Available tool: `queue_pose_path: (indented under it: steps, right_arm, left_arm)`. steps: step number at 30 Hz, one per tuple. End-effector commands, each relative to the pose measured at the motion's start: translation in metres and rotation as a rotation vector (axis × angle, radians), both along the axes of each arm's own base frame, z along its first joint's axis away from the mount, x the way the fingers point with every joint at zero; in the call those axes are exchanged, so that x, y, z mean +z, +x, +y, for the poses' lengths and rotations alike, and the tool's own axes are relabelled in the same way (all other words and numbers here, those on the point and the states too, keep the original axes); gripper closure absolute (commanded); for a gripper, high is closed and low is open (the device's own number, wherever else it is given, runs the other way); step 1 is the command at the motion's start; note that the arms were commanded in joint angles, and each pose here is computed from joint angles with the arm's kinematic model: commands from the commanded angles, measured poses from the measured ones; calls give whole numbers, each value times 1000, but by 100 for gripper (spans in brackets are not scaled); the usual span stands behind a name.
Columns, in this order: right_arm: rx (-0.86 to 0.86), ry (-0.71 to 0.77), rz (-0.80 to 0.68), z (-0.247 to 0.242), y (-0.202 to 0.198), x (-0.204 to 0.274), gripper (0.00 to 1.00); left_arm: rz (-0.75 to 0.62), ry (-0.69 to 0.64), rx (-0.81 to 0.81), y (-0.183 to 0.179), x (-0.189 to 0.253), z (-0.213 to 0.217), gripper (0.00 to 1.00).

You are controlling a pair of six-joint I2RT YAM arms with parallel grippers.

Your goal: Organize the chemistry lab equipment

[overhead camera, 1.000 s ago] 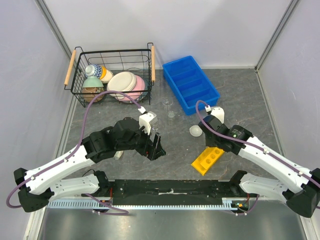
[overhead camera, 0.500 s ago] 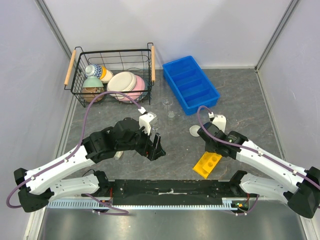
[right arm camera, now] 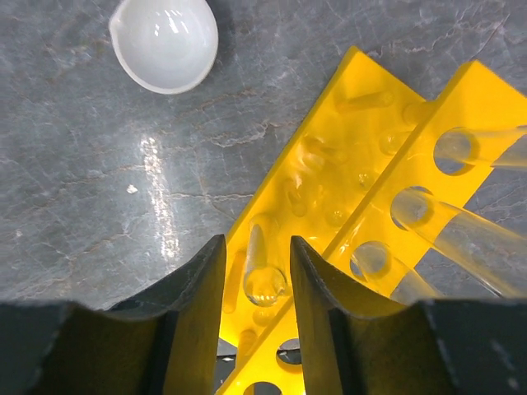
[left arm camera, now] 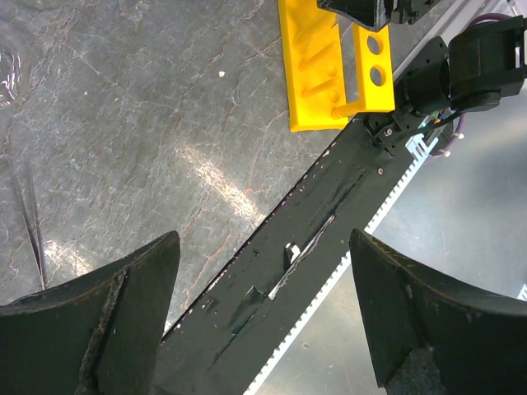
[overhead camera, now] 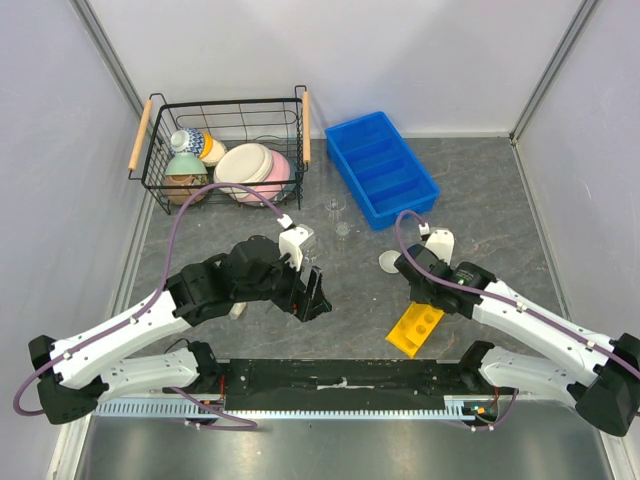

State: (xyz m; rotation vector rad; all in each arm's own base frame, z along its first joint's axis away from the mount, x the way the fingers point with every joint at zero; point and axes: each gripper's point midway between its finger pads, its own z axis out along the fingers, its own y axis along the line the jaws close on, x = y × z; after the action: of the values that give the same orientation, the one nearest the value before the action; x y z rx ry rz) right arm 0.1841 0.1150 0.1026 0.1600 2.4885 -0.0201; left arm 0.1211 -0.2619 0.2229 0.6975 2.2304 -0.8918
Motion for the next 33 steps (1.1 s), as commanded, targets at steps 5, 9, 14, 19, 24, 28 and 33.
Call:
queue_pose_path:
  steps: [5, 9, 14, 19, 24, 28, 33]
  right_arm:
    - [-2, 33, -92, 10, 18, 54, 52]
    - [-28, 83, -112, 9, 15, 81, 49]
    - [-71, 123, -72, -2, -4, 96, 48]
    - [-111, 128, 30, -11, -29, 80, 47]
    - [-185, 197, 92, -16, -50, 60, 39]
    - [-251, 258, 100, -19, -58, 53, 36]
    - [-296, 260, 146, -20, -66, 37, 35]
  left_arm:
    - [-19, -34, -8, 2, 8, -6, 11]
    - [-23, -32, -6, 2, 9, -4, 11]
    - [-14, -23, -13, 0, 7, -3, 11]
    - [-11, -29, -22, -2, 7, -3, 10]
    - [15, -31, -19, -5, 2, -3, 11]
    - [33, -31, 0, -7, -4, -1, 11]
    - [43, -29, 18, -8, -11, 4, 9]
